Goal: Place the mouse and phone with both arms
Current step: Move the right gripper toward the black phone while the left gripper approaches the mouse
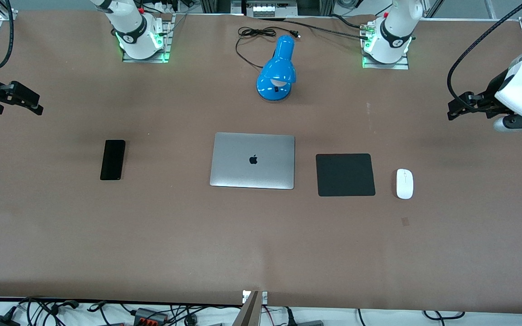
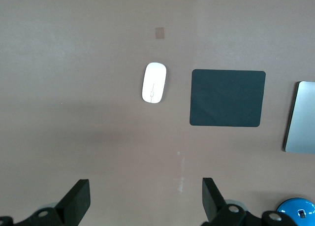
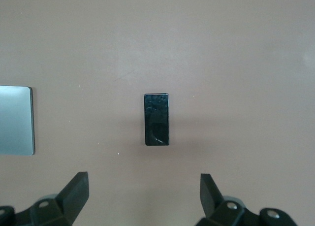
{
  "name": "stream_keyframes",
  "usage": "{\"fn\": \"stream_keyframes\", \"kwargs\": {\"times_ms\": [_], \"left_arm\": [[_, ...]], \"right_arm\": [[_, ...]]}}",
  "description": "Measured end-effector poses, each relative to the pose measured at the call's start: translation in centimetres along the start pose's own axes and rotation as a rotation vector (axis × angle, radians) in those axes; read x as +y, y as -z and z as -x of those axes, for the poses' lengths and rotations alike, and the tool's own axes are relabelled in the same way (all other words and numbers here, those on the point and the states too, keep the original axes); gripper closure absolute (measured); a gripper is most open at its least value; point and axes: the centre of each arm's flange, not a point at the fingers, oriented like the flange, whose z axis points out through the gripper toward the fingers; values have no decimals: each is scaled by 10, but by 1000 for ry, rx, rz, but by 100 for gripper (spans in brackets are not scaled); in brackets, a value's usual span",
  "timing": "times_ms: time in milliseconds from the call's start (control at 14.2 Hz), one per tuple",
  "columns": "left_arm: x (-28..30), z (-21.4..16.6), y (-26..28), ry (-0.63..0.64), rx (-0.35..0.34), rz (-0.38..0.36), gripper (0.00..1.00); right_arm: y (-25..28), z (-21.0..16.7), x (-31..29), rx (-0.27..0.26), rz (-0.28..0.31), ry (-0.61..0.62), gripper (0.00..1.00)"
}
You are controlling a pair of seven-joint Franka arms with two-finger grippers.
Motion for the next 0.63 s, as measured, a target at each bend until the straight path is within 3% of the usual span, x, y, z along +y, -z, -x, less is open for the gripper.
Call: {"fn": "stream_keyframes", "kwargs": {"times_ms": [632], "left_arm": [[-4,-3,-3,8,-4,1,0]], "right_arm": [[1,2,0,-3,0,-1,0]]}}
